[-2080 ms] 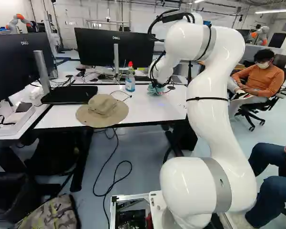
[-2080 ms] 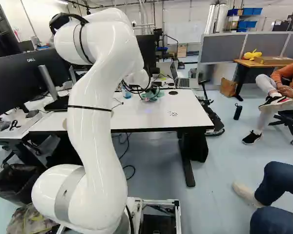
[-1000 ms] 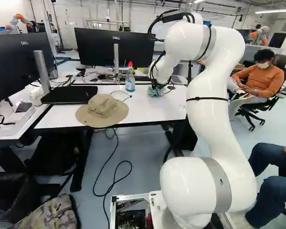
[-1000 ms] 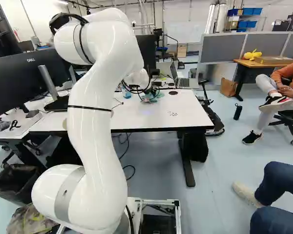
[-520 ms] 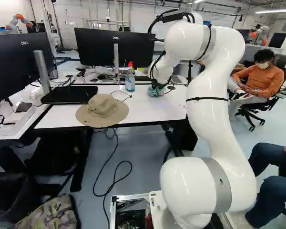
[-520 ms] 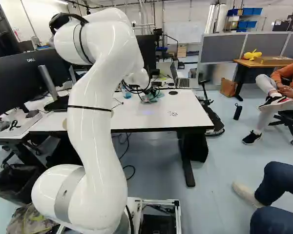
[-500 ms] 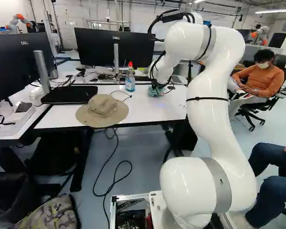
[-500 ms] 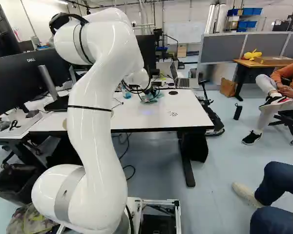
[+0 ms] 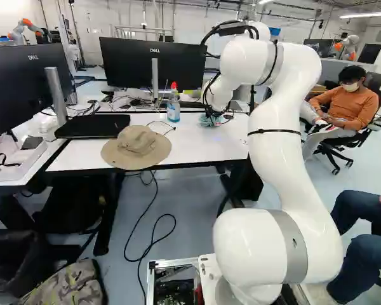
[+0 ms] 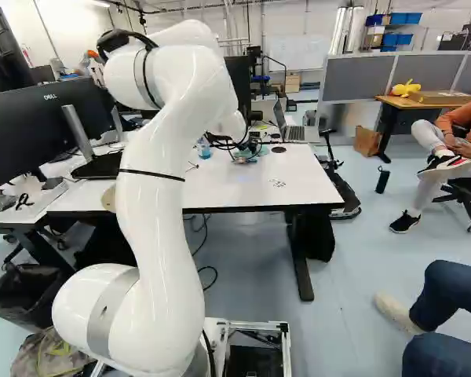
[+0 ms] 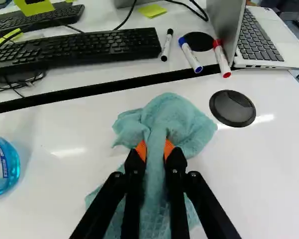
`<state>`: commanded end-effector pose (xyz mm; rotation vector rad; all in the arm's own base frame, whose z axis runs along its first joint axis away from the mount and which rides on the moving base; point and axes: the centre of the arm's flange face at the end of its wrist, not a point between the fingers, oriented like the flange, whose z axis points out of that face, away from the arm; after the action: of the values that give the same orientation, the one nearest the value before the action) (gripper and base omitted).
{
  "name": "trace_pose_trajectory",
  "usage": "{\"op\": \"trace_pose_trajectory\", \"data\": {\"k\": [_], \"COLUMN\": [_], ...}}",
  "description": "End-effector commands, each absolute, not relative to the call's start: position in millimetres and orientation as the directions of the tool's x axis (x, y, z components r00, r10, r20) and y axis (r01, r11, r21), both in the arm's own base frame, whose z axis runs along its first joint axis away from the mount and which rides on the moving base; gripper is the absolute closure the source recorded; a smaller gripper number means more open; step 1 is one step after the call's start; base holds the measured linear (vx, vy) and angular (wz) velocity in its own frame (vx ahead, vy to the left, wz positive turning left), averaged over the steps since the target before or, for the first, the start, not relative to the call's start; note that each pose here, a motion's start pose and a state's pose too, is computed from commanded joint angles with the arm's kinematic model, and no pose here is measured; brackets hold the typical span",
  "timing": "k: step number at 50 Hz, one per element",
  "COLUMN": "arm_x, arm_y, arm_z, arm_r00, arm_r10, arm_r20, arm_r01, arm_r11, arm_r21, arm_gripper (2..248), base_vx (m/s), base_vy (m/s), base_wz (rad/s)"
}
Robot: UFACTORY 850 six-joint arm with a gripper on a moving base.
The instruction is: Clean the table with the green towel
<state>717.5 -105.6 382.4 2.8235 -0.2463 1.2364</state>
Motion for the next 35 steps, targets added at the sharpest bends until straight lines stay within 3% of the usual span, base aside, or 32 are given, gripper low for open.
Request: {"op": "trace_pose_trajectory", "data": {"k": [13,35], "arm_x": [725.5,692.4], "arm_y": [-126.8,-118.3], "arm_z": [380.5,385.8], "arm_r00": [0.656,0.681], "arm_r10": [-0.142,-0.144], "arm_r20": [0.742,0.718], "arm_r01": [-0.191,-0.188], "arm_r11": [-0.981,-0.982], "arm_r21": [-0.019,-0.018], "arm_gripper": [193,193], "base_vx": [0.000,0.000], "base_vy": [0.000,0.000], "base_wz": [0.000,0.000]}}
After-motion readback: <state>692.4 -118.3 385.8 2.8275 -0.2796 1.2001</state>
